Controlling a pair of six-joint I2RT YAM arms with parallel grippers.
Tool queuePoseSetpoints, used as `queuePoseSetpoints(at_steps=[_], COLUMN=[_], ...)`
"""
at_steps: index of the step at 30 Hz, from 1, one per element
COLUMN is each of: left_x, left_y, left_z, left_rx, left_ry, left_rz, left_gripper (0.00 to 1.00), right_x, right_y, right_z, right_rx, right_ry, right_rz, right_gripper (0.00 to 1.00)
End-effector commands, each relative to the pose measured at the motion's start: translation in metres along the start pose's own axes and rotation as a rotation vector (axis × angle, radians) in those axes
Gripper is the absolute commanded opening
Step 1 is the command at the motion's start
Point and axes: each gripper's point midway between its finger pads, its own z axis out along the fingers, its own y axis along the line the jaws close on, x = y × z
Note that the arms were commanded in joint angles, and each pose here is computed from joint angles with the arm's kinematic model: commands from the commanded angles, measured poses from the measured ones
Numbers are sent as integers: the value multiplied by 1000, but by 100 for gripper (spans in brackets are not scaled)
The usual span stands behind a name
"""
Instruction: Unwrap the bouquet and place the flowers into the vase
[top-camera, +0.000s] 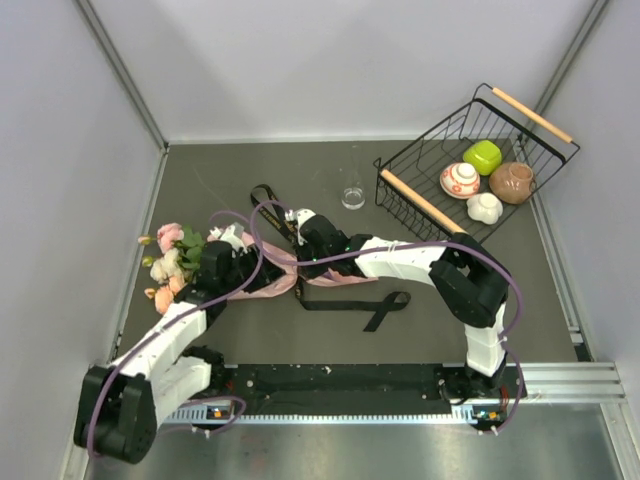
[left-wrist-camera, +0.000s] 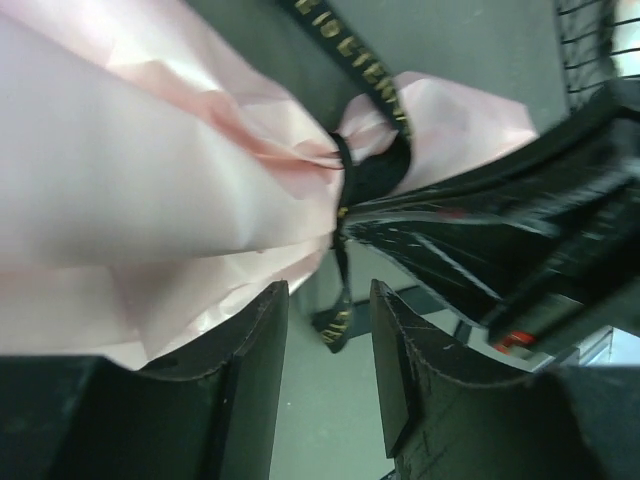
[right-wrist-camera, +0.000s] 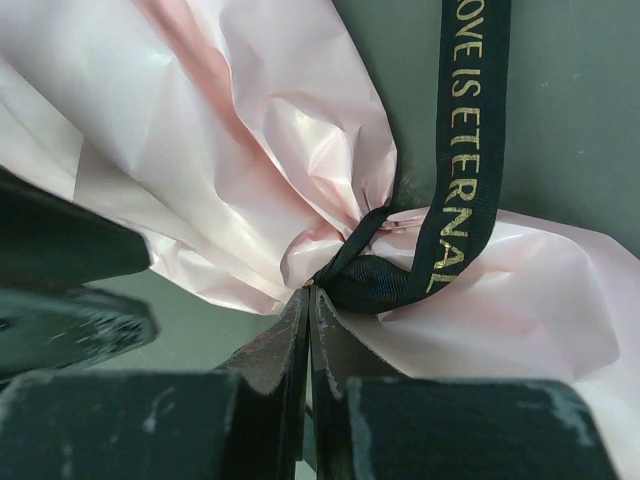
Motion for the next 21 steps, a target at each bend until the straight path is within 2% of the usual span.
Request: queuePoseSetpoints(at_steps=[1,4,7,13,21], left_x=[-21,-35,-43,-48,-27], left_y=[-35,-45,-43,-16,35], left_z=[-20,-16,-1,28,27], left_rx=[119,153,127,30,-72], left_ry=[-79,-120,-111,-63,-64], left_rz=[18,5,-29,-71,-134], left_gripper=[44,39,25,21,14], right_x=[-12,-12,-14,-21,-28], right_y=[12,12,12,15,5], right_z=[-8,-9,-11,-18,-22], right_rx=[-30,-31,-28,-30,24], right_ry=[-52,-53,-62,-82,-111], right_rz=[-16,-8,-5,9,14], right_gripper=[0,0,0,0,0])
